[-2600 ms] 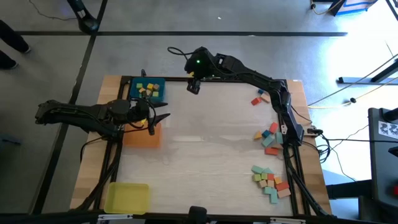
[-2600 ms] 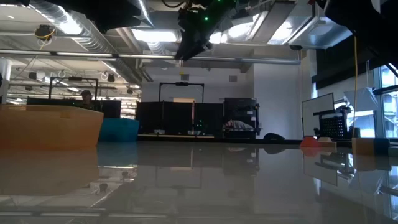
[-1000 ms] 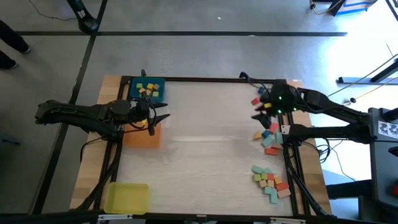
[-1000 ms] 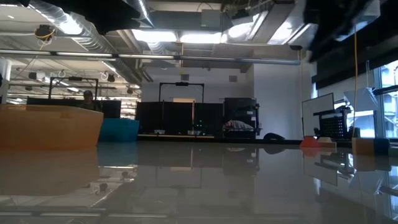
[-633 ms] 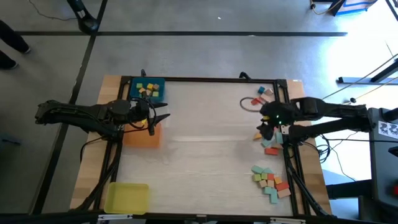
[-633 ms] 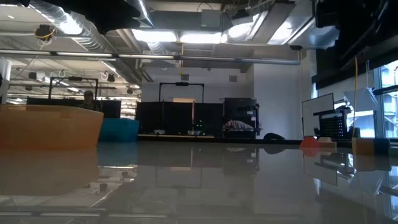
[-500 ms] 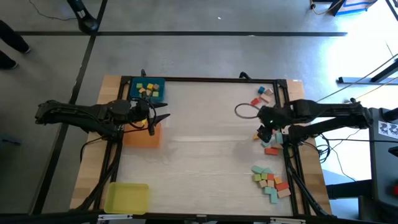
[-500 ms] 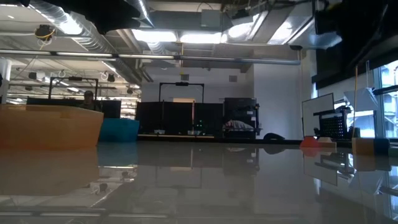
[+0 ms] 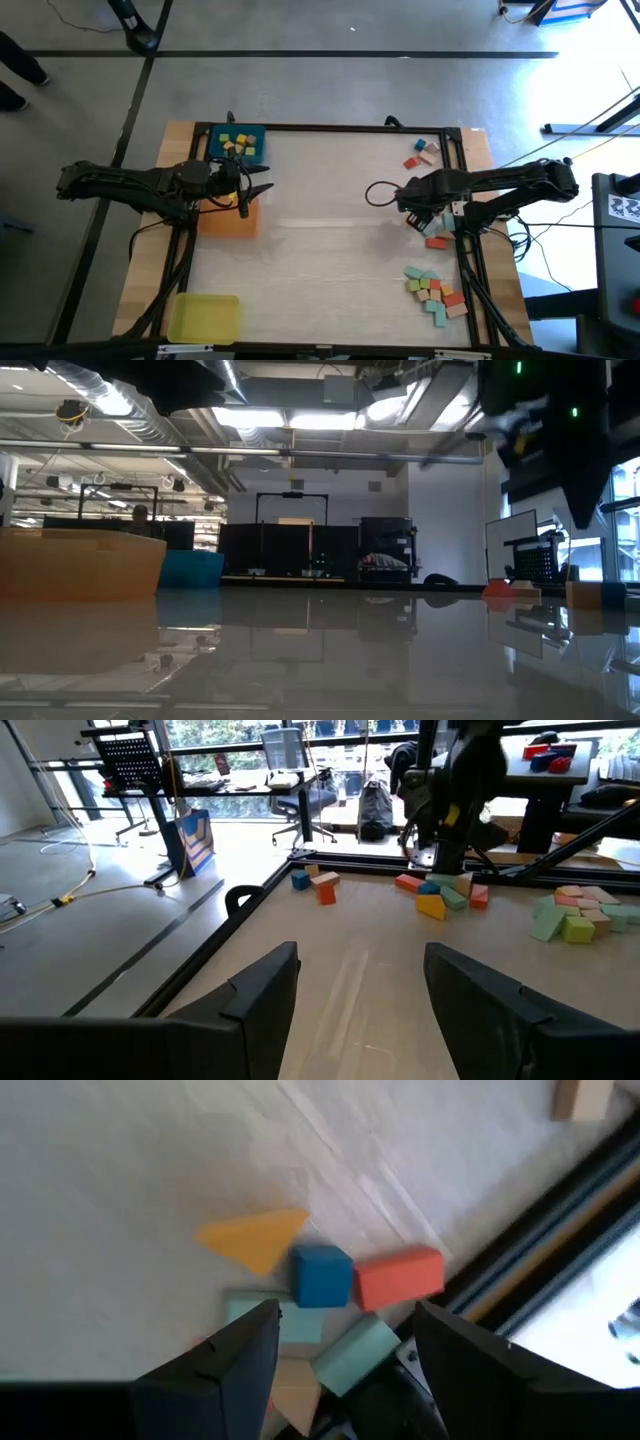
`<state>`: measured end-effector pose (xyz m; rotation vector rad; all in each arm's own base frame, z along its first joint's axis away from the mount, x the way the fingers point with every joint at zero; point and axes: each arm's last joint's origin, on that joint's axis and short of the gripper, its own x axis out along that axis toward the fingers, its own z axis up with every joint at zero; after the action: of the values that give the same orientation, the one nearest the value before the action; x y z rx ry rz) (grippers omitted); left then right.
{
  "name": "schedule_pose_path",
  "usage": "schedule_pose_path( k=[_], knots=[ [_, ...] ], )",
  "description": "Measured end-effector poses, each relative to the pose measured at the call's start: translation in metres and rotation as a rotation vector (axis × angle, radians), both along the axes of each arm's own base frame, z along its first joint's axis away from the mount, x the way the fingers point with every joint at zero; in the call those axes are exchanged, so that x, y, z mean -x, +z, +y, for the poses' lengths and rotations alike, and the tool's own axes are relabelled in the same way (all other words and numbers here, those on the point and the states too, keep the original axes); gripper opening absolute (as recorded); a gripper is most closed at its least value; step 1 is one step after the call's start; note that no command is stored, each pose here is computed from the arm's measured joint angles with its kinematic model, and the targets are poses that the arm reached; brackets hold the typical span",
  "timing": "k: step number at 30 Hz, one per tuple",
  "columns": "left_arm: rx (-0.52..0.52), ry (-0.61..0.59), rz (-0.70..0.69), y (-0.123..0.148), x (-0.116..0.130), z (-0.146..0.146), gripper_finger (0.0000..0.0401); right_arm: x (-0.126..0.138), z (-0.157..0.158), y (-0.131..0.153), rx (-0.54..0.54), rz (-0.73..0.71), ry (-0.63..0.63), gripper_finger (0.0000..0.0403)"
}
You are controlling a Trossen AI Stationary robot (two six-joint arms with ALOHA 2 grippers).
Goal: Sort blocks by size
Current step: Put the blue cube block into the blue bin
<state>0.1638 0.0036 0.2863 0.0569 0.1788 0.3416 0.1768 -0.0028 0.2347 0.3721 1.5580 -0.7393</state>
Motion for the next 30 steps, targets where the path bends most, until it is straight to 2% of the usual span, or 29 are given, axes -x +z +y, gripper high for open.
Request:
schedule_pose_path(
  k=[6, 12, 25, 30],
  knots=[
    [-0.007, -0.001, 0.005, 0.0, 0.0, 0.0, 0.0205, 0.015, -0.014, -0.035, -0.087, 0.05, -0.104, 0.023],
    [-0.008, -0.001, 0.005, 0.0, 0.0, 0.0, 0.0205, 0.019, -0.024, -0.058, -0.113, 0.01, -0.124, 0.023],
    [-0.008, -0.001, 0.003, 0.0, 0.0, 0.0, 0.0205, 0.028, -0.027, -0.085, -0.165, -0.013, -0.145, 0.0228],
    [-0.008, -0.001, 0.003, 0.0, 0.0, 0.0, 0.0205, 0.029, -0.027, -0.086, -0.155, -0.006, -0.147, 0.0193]
  ],
)
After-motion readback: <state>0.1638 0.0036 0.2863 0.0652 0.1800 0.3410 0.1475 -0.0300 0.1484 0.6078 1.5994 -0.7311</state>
